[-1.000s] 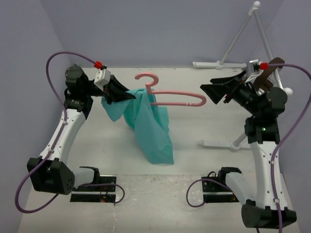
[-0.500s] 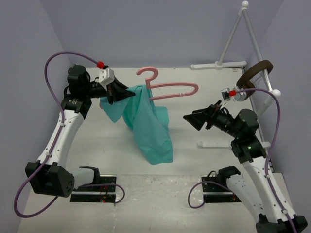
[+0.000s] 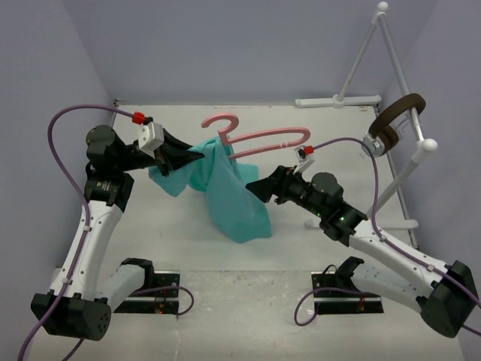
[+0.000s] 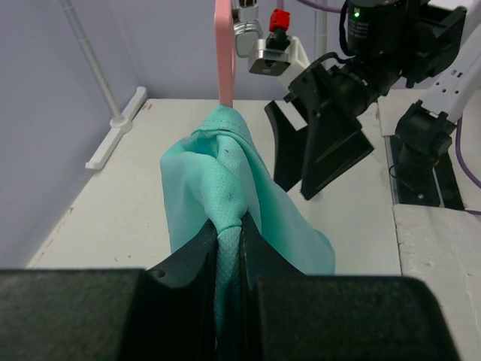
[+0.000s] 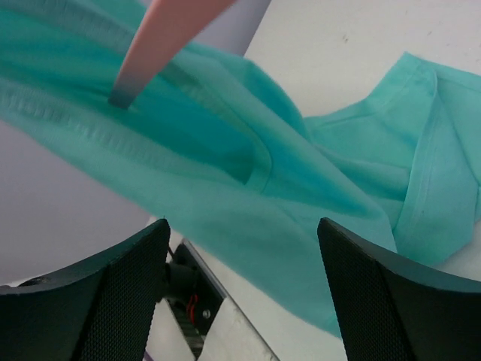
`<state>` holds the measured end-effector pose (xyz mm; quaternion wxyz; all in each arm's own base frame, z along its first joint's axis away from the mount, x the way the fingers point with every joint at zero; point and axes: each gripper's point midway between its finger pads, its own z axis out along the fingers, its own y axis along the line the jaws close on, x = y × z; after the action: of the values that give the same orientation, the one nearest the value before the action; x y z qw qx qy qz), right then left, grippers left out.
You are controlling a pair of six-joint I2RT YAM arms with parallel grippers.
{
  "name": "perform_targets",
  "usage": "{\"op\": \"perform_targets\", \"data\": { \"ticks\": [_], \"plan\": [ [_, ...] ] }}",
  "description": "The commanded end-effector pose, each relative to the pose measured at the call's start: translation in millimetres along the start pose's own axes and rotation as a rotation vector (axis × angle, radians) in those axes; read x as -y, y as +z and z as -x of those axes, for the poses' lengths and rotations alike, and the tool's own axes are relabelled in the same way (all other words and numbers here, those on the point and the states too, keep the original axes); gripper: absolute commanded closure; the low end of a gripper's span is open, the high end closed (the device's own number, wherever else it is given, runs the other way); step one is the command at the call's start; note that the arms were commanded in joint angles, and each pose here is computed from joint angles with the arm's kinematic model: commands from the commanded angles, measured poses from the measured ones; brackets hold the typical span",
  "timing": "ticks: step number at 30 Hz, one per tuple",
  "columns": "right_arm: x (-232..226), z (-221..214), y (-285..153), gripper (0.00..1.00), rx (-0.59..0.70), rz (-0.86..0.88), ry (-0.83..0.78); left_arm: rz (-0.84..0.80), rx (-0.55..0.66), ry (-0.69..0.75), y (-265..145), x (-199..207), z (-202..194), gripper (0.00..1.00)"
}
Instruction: Place the t-shirt on the hanger
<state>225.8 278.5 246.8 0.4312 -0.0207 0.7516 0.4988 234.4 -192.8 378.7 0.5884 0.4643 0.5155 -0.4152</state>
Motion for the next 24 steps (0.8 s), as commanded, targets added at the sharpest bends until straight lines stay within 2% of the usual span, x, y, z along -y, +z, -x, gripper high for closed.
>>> {"op": "perform_targets", "data": {
  "ticks": [1, 6, 10, 13, 18, 24],
  "plan": [
    [-47.4, 49.7, 17.5, 0.23, 0.208, 0.098, 0.040, -0.001, 0.041, 0.039, -2.8, 11.2, 12.5, 1.00],
    [-48.4, 52.4, 40.8, 0.25, 0.258, 0.046, 0.064, -0.026, 0.041, 0.012, -0.6, 15.3, 6.1, 1.00],
    [-47.5, 47.0, 54.7, 0.28, 0.261, 0.059, 0.104, -0.032, 0.045, -0.002, 2.3, 16.6, 3.5, 1.00],
    [-53.9, 35.1, 71.5, 0.28, 0.238, 0.038, 0.070, -0.027, 0.079, -0.004, 3.3, 19.2, 10.3, 1.00],
    [-31.2, 4.8, 97.8, 0.30, 0.215, -0.043, 0.063, 0.006, 0.148, 0.003, 1.8, 24.9, 34.1, 1.00],
    [-3.9, -19.1, 93.8, 0.32, 0.202, -0.085, 0.077, 0.104, 0.131, 0.020, -1.6, 12.4, 44.3, 1.00]
  ]
}}
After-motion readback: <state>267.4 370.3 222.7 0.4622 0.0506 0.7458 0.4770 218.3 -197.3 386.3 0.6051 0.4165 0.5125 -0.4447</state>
